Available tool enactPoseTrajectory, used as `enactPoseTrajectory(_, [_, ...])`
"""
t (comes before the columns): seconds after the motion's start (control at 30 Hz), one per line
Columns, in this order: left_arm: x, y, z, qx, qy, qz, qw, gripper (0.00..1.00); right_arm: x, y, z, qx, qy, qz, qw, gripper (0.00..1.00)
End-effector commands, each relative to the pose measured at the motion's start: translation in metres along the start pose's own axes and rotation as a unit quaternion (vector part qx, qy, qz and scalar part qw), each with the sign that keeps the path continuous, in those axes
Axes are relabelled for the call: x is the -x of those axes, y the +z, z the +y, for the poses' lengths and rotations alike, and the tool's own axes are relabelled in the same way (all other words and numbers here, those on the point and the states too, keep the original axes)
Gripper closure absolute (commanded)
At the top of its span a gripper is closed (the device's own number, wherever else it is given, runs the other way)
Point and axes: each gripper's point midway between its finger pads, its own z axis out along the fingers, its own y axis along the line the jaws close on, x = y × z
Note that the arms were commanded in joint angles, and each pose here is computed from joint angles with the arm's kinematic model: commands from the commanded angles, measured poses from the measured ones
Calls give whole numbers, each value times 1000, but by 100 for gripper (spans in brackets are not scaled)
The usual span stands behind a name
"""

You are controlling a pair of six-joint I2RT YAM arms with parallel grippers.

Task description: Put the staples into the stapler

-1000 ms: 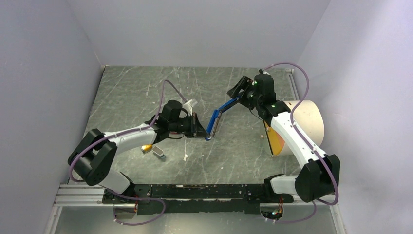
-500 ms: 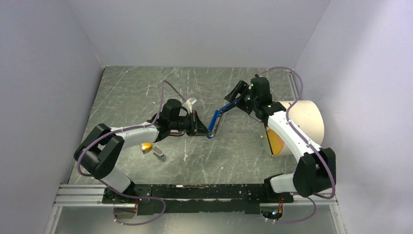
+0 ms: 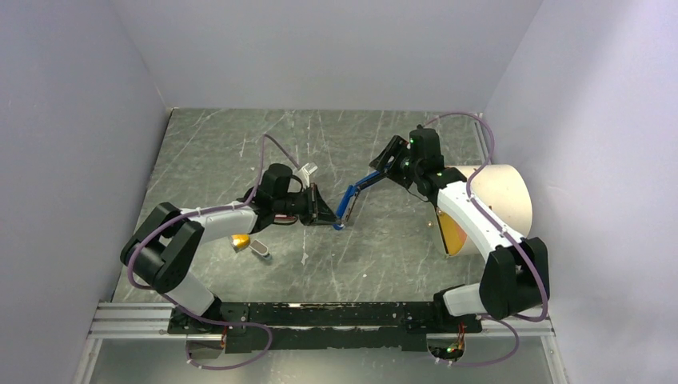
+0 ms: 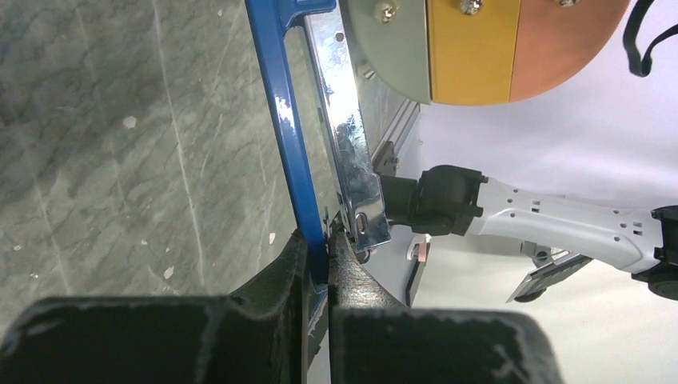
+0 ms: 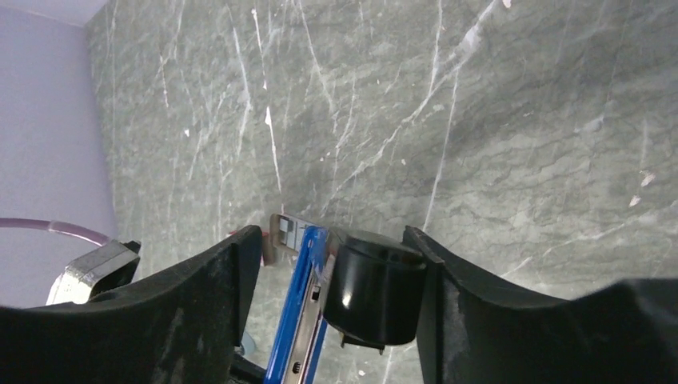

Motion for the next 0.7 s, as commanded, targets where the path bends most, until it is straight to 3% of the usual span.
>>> enactPoseTrajectory(0.0, [0, -12, -31, -61, 63, 8, 996, 95, 13, 1, 6, 0, 2, -13, 1000, 35])
enactPoseTrajectory(0.1, [-3, -16, -32, -62, 71, 12, 995, 95, 14, 3, 4, -3, 10, -15, 1000, 42])
enactPoseTrajectory(0.23, [-6, -19, -36, -70, 71, 19, 995, 95, 15, 7, 2, -6, 13, -14, 1000, 44])
enactPoseTrajectory(0.43, [-4, -23, -33, -72, 31, 8, 997, 95, 16, -2, 16, 35, -7, -18, 999, 18])
enactPoseTrajectory(0.67, [10, -19, -45, -108, -3, -27, 994, 95, -6, -4, 20, 71, 1, 16, 997, 10])
